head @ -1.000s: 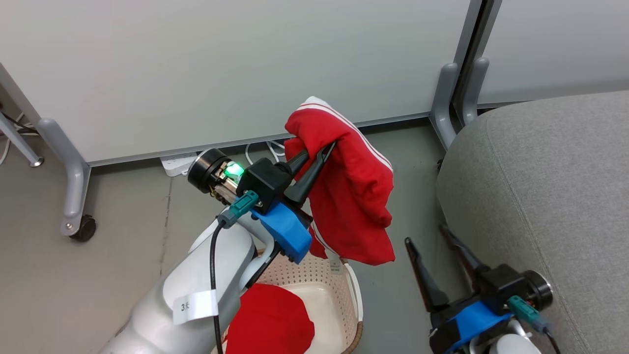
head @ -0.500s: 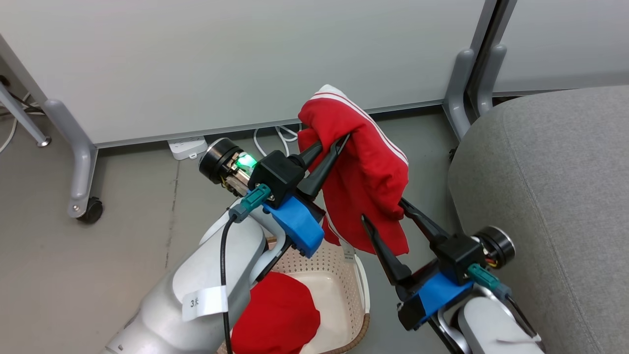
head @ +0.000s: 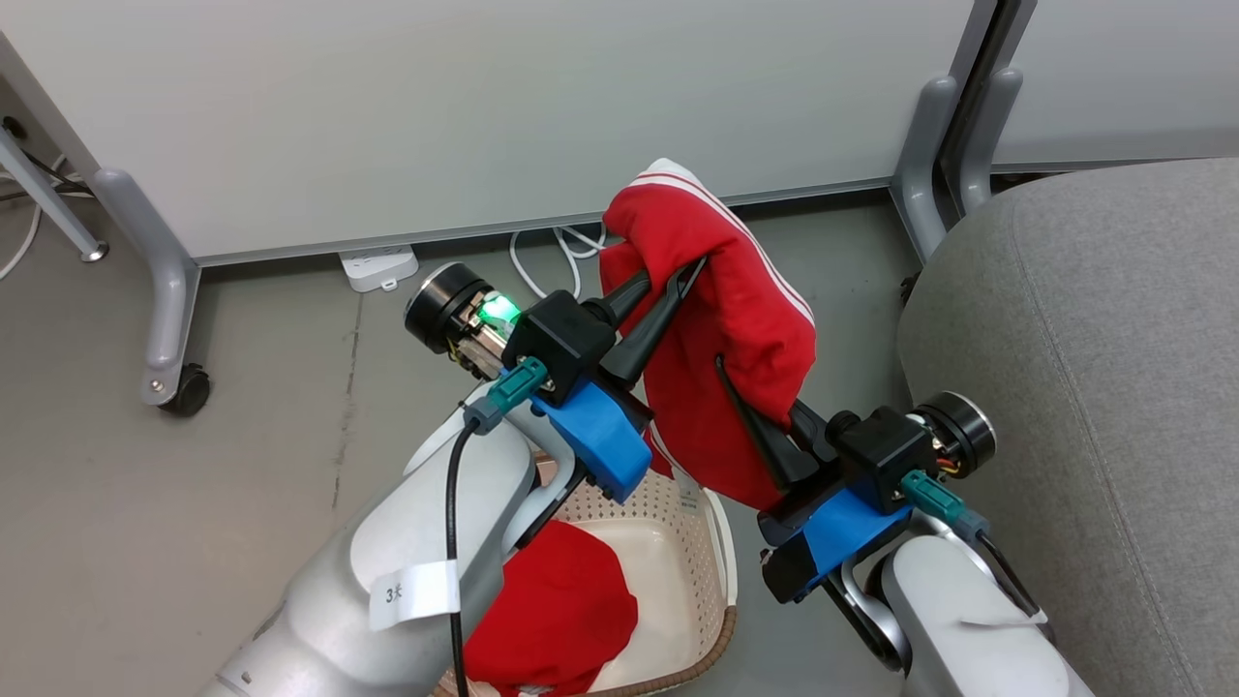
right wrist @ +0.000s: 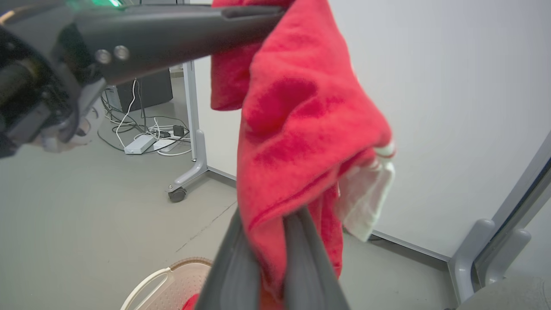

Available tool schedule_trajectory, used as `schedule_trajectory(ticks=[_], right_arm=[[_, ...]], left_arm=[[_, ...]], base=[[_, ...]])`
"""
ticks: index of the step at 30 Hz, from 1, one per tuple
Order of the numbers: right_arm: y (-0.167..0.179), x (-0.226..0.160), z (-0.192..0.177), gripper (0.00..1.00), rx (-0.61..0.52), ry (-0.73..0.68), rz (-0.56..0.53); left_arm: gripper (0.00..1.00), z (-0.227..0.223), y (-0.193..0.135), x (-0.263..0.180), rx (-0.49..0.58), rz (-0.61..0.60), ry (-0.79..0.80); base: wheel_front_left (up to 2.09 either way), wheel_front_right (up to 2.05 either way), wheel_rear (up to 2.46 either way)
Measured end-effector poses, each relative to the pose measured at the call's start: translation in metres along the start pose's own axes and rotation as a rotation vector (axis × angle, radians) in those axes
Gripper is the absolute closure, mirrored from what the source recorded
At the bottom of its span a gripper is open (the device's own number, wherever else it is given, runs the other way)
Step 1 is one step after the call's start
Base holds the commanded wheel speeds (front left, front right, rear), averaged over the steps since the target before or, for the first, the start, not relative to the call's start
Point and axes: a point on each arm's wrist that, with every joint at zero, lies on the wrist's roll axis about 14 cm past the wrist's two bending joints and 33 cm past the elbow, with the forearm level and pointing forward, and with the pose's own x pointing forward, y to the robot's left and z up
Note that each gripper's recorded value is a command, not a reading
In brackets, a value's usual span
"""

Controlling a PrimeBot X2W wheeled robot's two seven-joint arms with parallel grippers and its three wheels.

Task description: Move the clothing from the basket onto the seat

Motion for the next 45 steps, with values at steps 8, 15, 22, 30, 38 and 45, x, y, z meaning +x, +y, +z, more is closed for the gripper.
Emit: schedule_trajectory(ticks=[8, 15, 22, 30, 38, 45], right_arm=[[0.001, 0.001, 0.000, 1.00, 0.001, 0.000, 0.003], [-0.001, 0.001, 0.001, 1.00, -0.001, -0.004, -0.001], [-0.002, 0.001, 0.002, 1.00, -0.001, -0.007, -0.003], [-0.004, 0.000, 0.001, 1.00, -0.004, -0.004, -0.007], [-0.015, -0.005, -0.002, 1.00, -0.006, 0.004, -0.036], [-0.043, -0.014, -0.003, 1.00, -0.008, 0.003, -0.117]], left_arm=[[1.00, 0.000, 0.000, 0.001, 0.001, -0.001, 0.000], [1.00, 0.000, 0.000, 0.002, 0.003, -0.003, 0.000], [0.00, 0.001, 0.003, 0.002, 0.002, 0.005, -0.004], [0.00, 0.001, 0.004, 0.003, 0.010, 0.008, -0.005], [0.00, -0.004, 0.001, 0.008, 0.005, -0.007, 0.002], [0.00, -0.014, -0.008, 0.017, -0.008, -0.045, 0.015]], base=[[0.00, 0.00, 0.00], [0.00, 0.00, 0.00], [0.00, 0.00, 0.00], [0.00, 0.00, 0.00], [0.00, 0.00, 0.00], [0.00, 0.00, 0.00]])
